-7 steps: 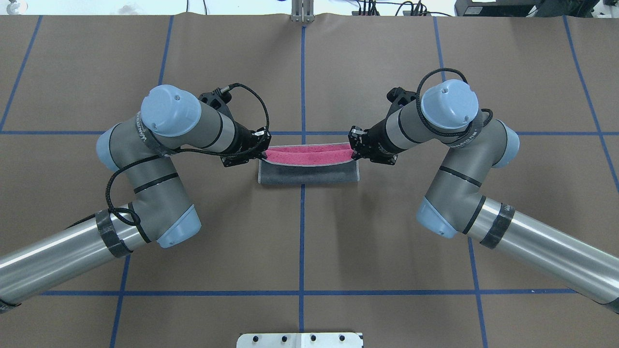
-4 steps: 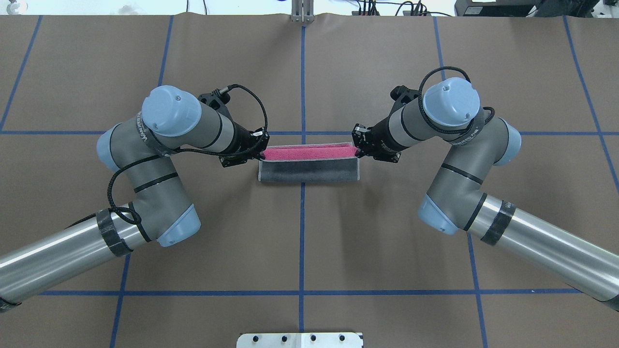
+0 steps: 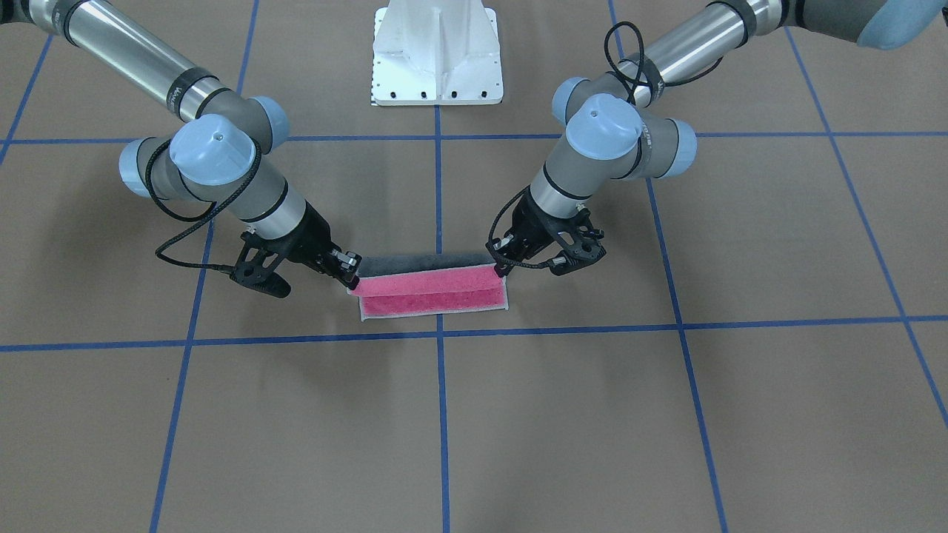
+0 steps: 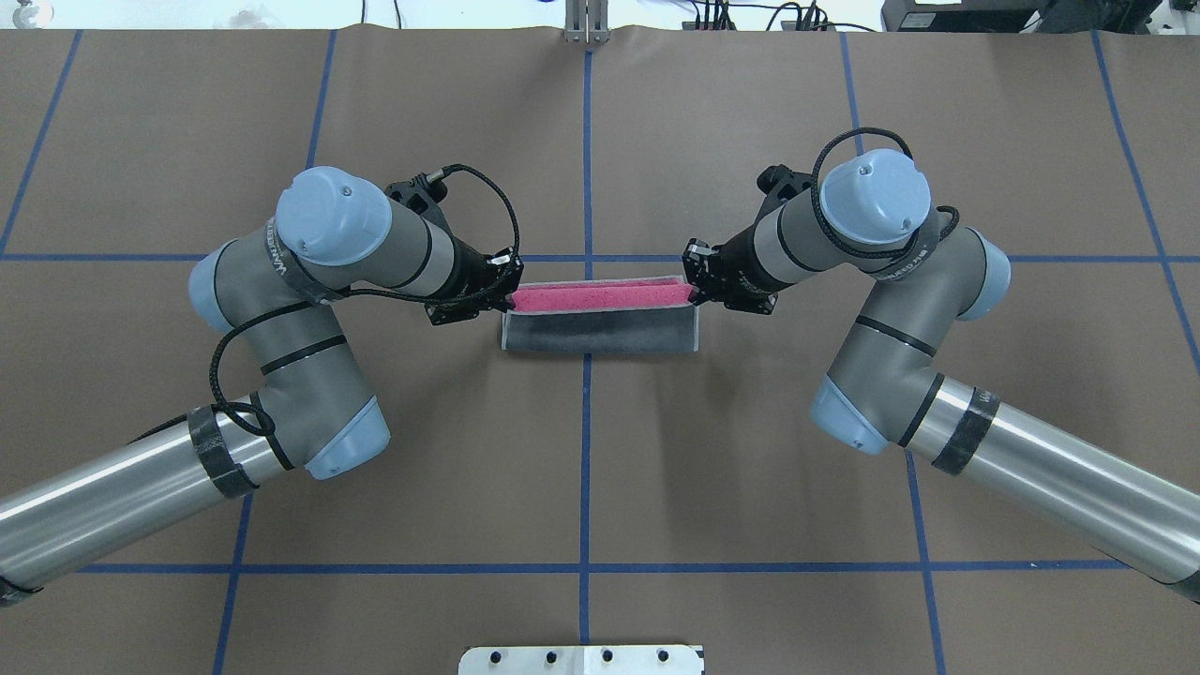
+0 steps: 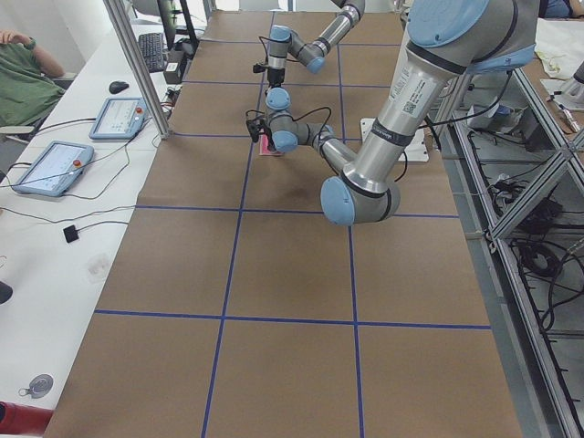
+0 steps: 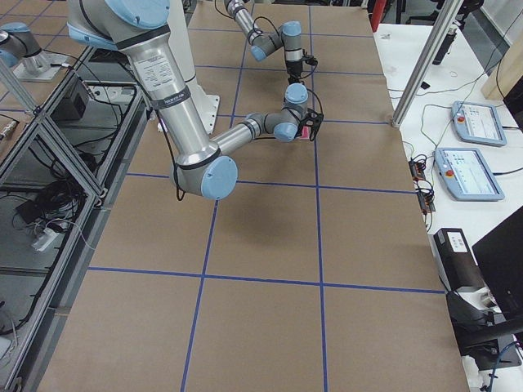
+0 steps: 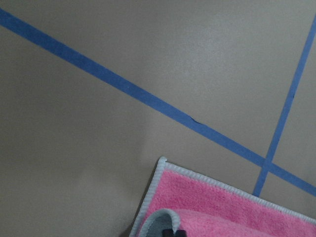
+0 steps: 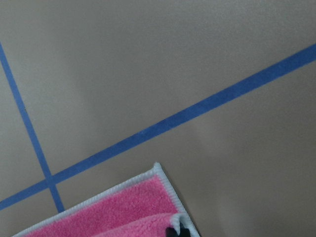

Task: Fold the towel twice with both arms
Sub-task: 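Lower the folded edge onto the far half with both grippers, then open both grippers and raise them away from the folded towel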

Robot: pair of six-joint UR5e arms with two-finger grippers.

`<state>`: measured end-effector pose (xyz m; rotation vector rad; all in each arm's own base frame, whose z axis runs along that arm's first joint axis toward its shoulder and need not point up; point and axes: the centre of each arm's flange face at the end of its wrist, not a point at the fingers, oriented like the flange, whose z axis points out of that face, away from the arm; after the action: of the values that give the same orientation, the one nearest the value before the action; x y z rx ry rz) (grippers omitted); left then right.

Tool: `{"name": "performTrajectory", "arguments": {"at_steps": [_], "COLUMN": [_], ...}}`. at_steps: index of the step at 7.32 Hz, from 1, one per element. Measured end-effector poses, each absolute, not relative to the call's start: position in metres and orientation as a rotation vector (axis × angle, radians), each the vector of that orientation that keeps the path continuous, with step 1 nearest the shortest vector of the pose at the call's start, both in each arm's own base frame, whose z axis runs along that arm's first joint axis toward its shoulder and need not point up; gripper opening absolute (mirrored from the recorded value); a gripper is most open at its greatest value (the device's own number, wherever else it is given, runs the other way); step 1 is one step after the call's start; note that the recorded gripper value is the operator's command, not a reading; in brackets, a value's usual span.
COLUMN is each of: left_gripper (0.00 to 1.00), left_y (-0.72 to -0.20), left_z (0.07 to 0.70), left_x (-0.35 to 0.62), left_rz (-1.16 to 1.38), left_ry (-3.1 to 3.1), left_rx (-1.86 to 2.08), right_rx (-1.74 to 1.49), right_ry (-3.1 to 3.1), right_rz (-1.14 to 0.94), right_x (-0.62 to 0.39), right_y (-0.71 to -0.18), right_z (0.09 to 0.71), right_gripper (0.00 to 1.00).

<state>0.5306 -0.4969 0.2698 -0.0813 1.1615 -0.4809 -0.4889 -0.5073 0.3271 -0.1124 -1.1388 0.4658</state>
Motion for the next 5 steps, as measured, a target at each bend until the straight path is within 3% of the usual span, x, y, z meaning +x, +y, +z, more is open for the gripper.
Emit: {"name": "performTrajectory", "arguments": {"at_steps": [5], "left_gripper": [1.0], "left_y": [-0.4987], "left_z": [0.2615], "left_x": [0.53], "left_rz": [-0.481], "left_ry": [1.174], "left_rx": [-0.075], "right_rx": [-0.107], "right_ry": [-1.16], "right_rz": [0.464], "right_x": [-0.4863], "right_y": [-0.508], "right_z": [0.324], "right_gripper": [1.0]}}
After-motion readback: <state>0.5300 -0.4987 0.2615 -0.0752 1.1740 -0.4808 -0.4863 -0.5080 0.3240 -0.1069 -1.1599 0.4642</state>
